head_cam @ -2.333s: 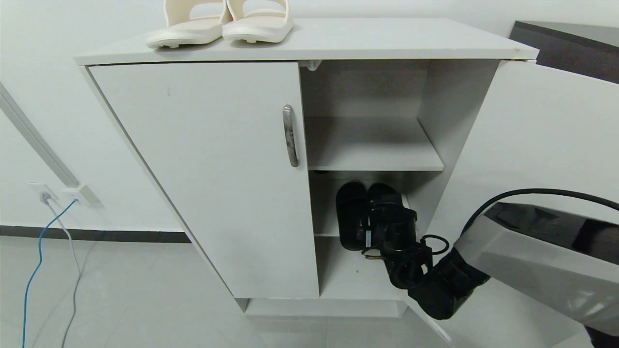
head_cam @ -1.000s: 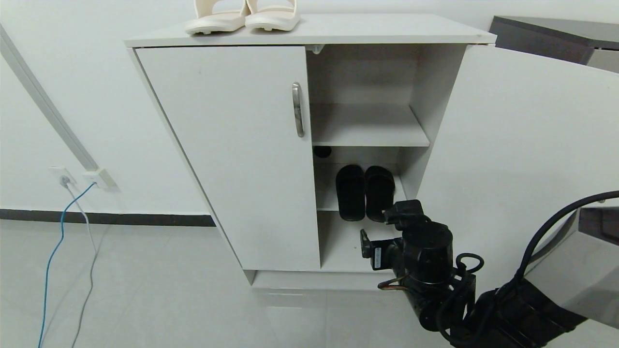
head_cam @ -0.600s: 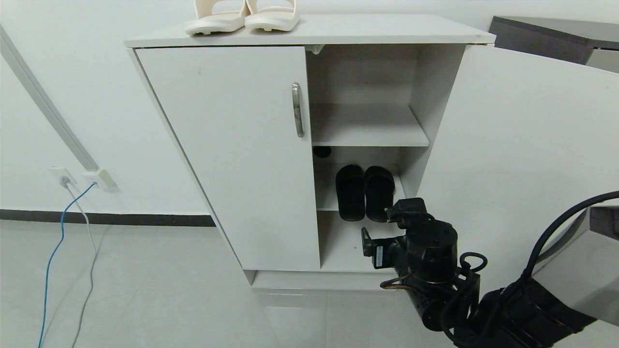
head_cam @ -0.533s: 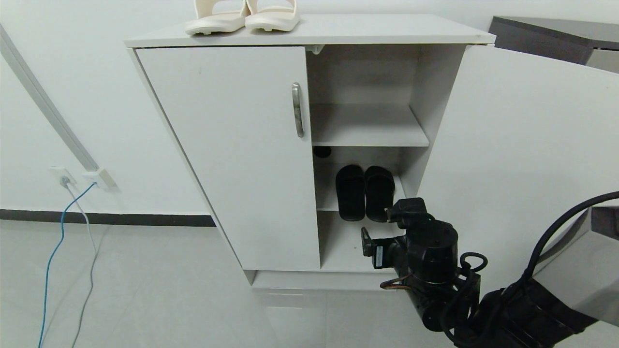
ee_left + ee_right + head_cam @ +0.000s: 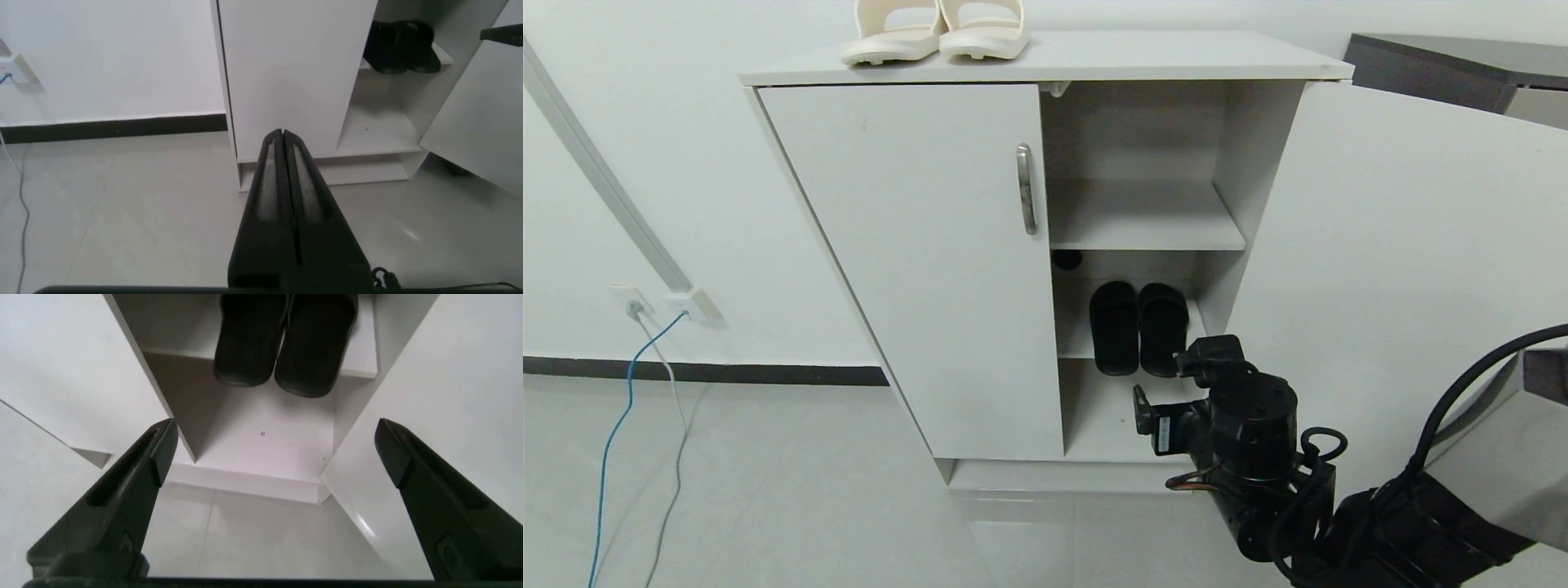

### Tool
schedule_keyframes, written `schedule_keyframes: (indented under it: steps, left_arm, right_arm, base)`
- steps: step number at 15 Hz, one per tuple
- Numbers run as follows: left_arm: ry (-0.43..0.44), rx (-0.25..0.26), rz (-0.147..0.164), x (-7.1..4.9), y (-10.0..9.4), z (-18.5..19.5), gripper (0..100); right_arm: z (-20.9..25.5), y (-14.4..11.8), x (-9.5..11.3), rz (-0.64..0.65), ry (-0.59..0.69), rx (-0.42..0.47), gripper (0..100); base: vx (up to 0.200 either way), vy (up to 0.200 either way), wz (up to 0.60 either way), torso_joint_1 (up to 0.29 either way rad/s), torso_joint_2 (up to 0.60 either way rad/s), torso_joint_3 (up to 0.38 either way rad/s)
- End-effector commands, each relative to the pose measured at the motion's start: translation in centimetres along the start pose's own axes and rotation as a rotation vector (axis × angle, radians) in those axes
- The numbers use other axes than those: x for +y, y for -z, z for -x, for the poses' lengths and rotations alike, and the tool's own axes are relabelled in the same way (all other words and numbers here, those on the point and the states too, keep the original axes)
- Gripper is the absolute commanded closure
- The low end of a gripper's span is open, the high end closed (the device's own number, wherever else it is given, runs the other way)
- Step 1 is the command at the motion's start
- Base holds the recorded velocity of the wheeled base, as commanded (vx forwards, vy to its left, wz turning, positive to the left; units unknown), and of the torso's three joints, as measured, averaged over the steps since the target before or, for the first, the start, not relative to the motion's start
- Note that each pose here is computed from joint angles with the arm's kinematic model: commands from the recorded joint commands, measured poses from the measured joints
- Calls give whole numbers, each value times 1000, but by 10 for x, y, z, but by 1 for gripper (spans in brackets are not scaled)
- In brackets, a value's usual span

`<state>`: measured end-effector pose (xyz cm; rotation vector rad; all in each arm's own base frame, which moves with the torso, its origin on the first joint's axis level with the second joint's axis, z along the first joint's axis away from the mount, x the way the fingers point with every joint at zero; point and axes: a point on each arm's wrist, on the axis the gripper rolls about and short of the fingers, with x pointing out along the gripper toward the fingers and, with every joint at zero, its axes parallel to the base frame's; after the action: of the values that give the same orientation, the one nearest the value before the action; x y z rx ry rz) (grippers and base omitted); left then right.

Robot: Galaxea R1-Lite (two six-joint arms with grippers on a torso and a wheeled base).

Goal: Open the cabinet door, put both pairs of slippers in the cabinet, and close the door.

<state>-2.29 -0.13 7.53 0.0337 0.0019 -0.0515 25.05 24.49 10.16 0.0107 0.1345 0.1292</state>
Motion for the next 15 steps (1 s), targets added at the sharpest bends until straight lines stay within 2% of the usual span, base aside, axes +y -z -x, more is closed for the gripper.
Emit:
schedule_keyframes:
  steps: [1,14,15]
  left_arm:
    - [-1,2,0,0,0,0,100]
    - [-1,2,5,0,0,0,100]
    - [-2,2,5,0,0,0,100]
  right_arm:
    - [1,0,0,1,-2,0,0]
    - [4,2,-2,-7,-5,-16,0]
    - [4,2,-2,-8,-5,-17,0]
  base:
    - [0,0,0,2,2,144]
    - [0,0,0,4,3,182]
    - [0,200,0,2,2,32]
